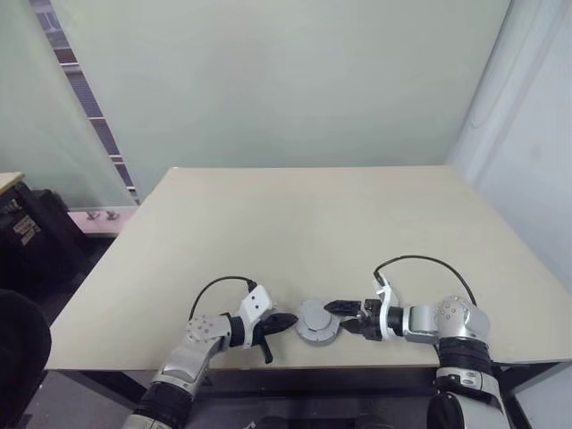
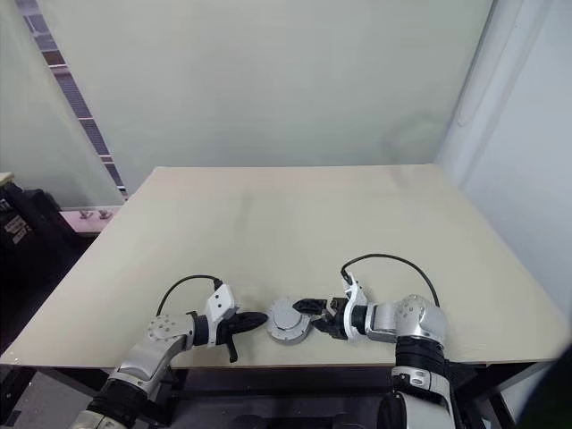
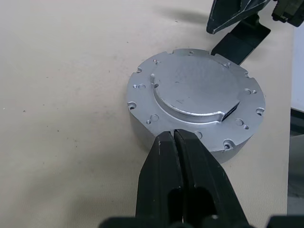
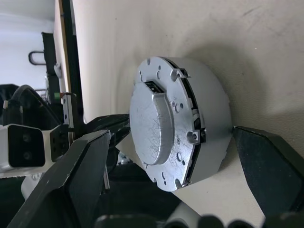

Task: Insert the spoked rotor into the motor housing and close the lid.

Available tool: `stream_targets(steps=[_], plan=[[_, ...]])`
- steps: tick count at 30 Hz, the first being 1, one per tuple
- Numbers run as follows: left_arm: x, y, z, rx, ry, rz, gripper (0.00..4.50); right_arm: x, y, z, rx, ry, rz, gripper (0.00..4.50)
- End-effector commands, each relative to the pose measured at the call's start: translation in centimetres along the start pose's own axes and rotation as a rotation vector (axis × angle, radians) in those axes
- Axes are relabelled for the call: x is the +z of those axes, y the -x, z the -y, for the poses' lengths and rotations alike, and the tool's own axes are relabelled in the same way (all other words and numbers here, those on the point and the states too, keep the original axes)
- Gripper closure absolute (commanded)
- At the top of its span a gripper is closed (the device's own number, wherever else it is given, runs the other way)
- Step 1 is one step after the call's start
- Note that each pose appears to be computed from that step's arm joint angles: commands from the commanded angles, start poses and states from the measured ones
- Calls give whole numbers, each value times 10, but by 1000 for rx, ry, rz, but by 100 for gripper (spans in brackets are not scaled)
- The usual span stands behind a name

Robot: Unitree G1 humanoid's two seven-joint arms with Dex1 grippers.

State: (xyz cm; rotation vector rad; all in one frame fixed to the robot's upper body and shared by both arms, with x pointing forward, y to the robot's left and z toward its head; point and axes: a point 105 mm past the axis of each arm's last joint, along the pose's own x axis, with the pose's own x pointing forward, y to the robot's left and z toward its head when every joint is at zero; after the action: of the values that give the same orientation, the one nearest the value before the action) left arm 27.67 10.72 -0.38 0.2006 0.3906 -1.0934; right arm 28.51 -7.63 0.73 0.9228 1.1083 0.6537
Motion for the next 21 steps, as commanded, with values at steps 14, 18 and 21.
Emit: stream_targets(steps=[14,18,21], plan=[[3,-8,6,-31,-19,-7,450,3,-12,-16,74,-39,30,99],[3,-9,6,-29,-20,-5,450,2,-11,-15,71,-49,30,234],[4,-9,6,-28,-21,1,450,0,-11,-13,64,-50,24,317]])
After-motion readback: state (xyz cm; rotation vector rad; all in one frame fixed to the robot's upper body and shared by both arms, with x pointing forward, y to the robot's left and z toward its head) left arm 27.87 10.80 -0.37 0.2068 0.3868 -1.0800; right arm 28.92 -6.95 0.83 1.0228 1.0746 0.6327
